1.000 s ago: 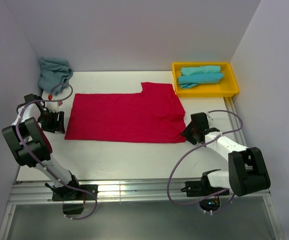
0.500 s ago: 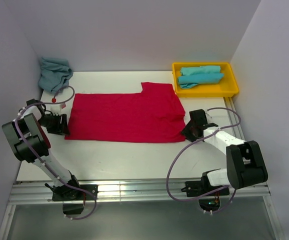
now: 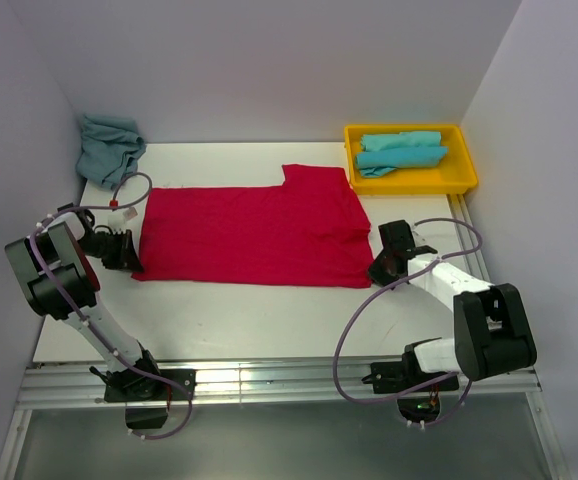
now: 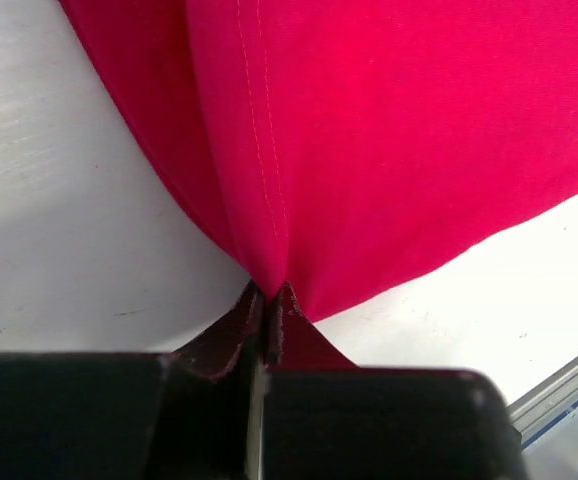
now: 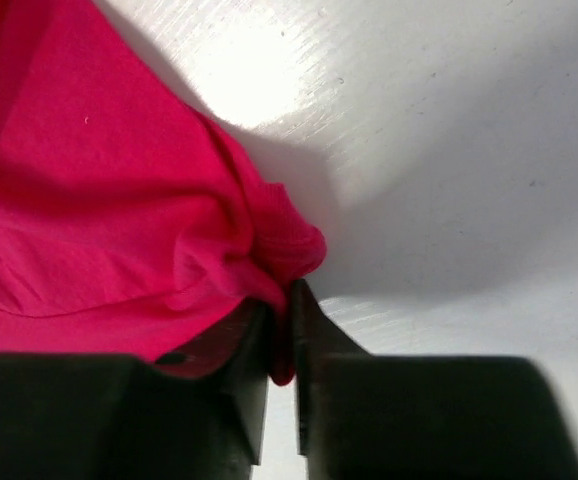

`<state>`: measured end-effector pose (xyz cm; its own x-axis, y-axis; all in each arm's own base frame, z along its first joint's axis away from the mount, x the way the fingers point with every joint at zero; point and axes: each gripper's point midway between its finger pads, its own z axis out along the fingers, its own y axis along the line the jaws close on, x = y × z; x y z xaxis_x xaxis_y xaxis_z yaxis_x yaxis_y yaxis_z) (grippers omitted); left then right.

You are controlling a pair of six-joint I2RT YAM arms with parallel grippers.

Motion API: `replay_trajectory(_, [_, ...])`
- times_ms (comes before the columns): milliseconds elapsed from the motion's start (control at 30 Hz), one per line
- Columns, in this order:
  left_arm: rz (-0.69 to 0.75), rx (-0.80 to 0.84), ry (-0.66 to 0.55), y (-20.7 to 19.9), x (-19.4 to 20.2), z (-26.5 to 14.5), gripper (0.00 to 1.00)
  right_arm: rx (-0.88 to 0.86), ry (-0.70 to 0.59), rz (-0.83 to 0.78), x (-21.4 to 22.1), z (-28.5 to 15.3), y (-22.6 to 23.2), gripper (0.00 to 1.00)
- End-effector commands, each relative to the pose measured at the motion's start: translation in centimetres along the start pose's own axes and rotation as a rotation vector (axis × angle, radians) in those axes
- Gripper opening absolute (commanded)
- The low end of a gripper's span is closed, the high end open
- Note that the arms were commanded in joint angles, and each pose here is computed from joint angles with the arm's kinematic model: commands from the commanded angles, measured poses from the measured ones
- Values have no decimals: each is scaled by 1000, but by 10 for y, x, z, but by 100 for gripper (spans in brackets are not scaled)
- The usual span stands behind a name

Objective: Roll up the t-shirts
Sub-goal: Fold the tshirt

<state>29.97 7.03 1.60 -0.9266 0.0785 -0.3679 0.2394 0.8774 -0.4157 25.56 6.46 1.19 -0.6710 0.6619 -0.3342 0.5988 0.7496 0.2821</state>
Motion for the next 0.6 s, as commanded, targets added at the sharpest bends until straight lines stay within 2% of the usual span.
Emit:
replay_trajectory(0, [-3, 23, 56, 0, 14, 5, 0, 23, 3, -7, 0, -4, -5, 15])
replay_trajectory(33, [-3, 20, 50, 1, 12, 3, 0, 27, 12, -11, 1, -5, -6, 10])
replay_trajectory(133, [-2, -6, 35, 6, 6, -10, 0, 44, 16, -21, 3, -12, -9, 3])
replay_trajectory(400, [18, -82, 46, 30, 12, -50, 0, 19, 44, -87, 13, -46, -6, 1])
replay_trajectory(567, [-7, -75, 75, 35, 34, -62, 0, 17, 102, -132, 36, -61, -8, 1])
